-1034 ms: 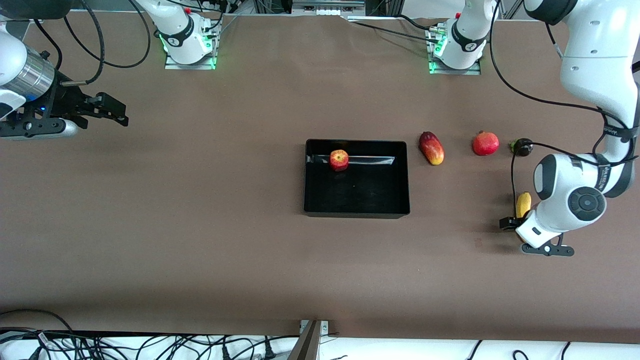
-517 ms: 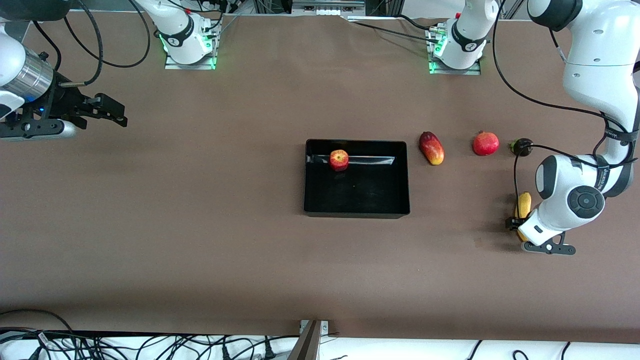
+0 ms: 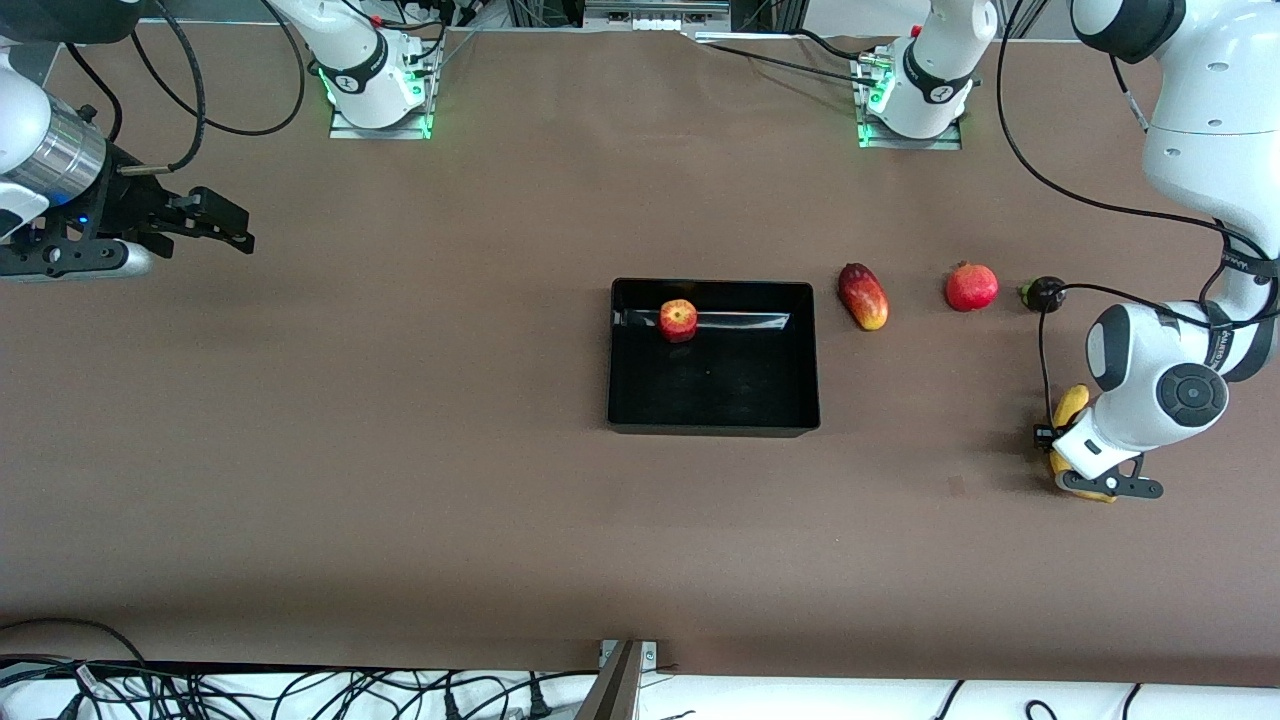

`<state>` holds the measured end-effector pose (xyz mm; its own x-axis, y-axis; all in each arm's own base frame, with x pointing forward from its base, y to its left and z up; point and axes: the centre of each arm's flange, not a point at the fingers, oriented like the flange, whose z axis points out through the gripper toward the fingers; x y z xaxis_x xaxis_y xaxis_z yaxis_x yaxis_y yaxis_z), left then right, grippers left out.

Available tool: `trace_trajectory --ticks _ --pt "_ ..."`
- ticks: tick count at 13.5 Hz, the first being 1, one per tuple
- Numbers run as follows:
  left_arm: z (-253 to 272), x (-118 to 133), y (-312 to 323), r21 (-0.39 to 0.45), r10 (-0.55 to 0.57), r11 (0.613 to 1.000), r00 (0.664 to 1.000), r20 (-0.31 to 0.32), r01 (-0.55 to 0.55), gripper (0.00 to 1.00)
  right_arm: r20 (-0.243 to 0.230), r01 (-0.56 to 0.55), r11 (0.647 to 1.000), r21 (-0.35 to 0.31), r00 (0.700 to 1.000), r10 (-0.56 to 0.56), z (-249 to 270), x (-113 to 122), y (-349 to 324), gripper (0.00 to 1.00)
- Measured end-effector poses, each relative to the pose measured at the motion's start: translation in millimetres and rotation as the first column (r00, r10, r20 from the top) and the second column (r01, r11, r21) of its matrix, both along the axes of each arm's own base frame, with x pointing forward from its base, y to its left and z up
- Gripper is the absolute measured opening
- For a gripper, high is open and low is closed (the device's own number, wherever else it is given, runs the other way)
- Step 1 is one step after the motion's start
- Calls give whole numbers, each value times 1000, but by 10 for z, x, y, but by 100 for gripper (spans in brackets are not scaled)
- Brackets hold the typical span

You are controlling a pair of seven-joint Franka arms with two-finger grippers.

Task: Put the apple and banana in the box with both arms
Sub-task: 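Lift and carry the banana over the box with the left gripper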

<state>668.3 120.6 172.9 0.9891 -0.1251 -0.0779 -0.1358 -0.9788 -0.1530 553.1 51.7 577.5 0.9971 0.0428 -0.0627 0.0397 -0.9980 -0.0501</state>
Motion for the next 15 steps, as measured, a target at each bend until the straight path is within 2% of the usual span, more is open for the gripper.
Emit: trace_trajectory --ticks 2,5,7,11,15 --pt "175 2 -552 -22 25 999 998 -63 -27 34 0 -1 1000 0 1000 1 -2 0 7 100" --pt "744 -30 -1678 -44 128 990 989 -72 -132 34 -4 -3 1000 -1 1000 3 -26 10 10 100" --pt "1134 -163 -2355 -62 161 984 984 -79 -166 34 -4 -3 1000 -2 1000 3 -28 15 9 100" --pt "1620 -510 -3377 -117 127 984 987 -97 -138 34 13 -12 998 -57 1000 13 62 17 -29 100" --pt "1629 -833 -4101 -132 66 988 992 -103 -79 34 8 -14 998 -62 1000 15 55 13 -24 100"
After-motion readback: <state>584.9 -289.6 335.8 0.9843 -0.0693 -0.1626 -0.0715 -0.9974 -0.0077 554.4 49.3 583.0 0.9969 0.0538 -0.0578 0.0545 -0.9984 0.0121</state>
